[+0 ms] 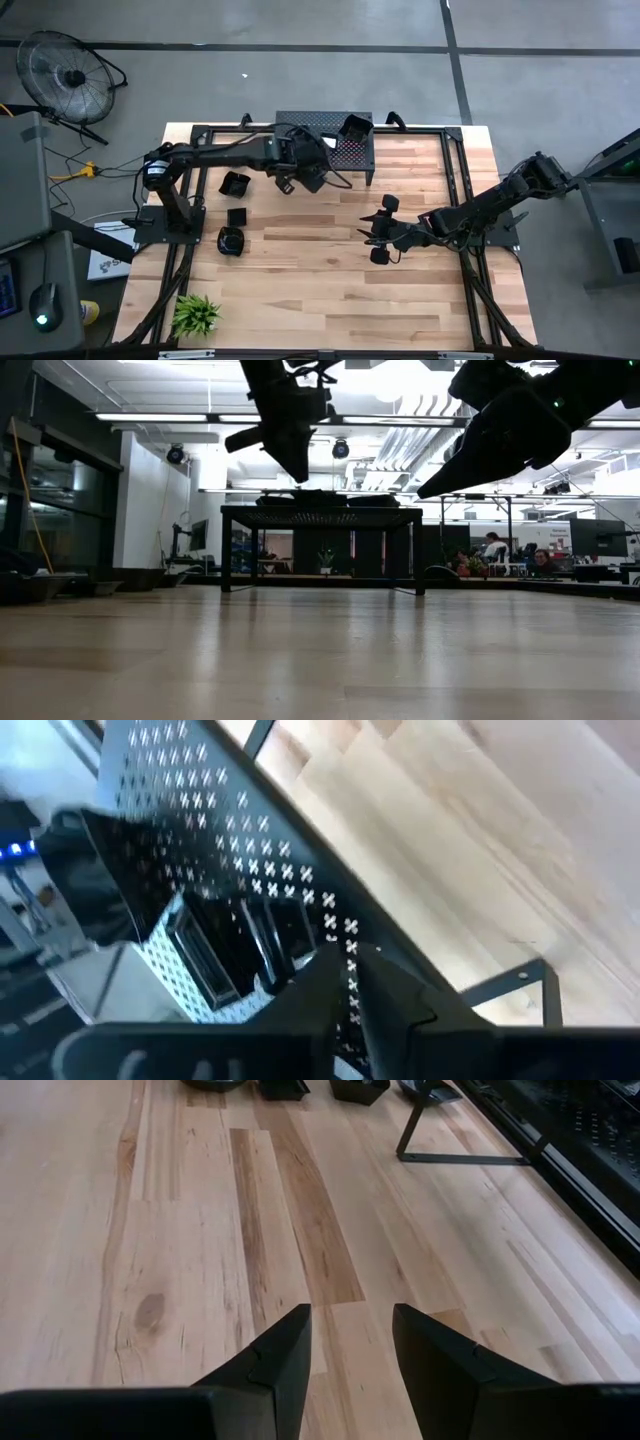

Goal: Pick & Place Mini shaped plates
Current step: Adjust the black stacked square plate

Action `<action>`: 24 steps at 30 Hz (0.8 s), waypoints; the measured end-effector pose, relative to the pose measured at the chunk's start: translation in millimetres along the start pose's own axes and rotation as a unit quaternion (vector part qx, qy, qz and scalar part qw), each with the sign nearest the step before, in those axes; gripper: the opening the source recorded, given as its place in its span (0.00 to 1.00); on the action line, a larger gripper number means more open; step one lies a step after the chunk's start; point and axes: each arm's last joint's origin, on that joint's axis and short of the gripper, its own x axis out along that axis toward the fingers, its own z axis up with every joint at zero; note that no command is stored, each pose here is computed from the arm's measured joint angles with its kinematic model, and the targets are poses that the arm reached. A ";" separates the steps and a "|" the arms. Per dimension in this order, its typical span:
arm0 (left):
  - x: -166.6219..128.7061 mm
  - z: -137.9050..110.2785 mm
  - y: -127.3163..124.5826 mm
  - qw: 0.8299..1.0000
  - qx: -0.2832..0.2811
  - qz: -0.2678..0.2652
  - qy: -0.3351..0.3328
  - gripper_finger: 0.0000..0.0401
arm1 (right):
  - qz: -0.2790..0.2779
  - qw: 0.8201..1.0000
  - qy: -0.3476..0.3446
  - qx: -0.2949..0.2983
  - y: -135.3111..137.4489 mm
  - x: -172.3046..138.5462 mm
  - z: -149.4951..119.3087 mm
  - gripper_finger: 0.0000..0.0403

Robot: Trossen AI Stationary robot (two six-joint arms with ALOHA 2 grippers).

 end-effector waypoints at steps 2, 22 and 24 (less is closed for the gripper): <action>-0.1 0.1 -0.4 1.000 0.010 -0.002 0.000 0.14 | 0.001 1.000 0.000 0.001 0.0 0.0 0.1 0.34; 10.6 -20.9 12.5 1.000 -0.005 -0.002 -0.015 0.42 | 0.011 1.000 0.004 0.001 0.6 0.0 -0.4 0.34; 18.7 -21.4 13.0 1.000 -0.004 -0.013 -0.019 0.42 | 0.010 1.000 0.004 0.001 0.5 0.0 -0.4 0.34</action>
